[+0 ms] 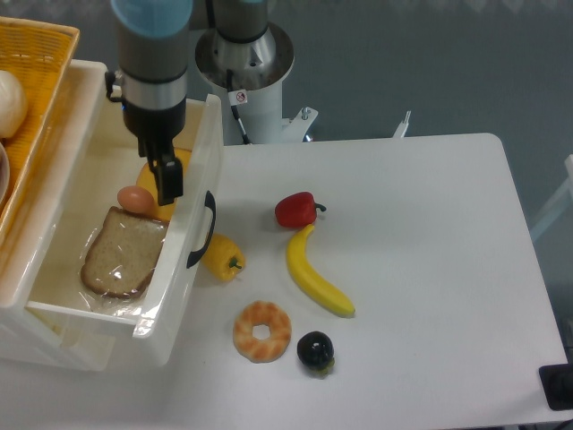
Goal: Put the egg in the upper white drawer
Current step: 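Raise the open gripper up out of the drawer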
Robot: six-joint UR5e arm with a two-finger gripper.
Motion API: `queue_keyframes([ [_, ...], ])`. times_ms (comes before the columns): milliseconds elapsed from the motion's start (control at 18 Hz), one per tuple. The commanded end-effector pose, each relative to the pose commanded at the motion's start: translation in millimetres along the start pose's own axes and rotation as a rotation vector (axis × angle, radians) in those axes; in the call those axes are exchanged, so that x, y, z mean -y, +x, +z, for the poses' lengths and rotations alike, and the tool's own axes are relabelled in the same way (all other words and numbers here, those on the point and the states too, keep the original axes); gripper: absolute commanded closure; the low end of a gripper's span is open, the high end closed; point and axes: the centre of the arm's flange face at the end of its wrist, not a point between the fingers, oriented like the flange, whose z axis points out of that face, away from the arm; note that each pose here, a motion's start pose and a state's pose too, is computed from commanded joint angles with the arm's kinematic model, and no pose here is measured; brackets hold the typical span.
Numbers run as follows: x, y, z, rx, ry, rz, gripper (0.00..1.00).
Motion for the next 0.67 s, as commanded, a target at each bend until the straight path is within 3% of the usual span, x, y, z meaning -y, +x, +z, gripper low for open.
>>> queue_keyframes([
  [167, -5.4, -0.4, -10.2, 0.024, -0.003, -0.160, 0.00],
  [444, -22.5, -14.4, -3.2, 0.040, -0.055, -0.213, 0.00],
  [667, -55.1, -41.4, 5.8, 0.033, -0.086, -0.285, 0.00],
])
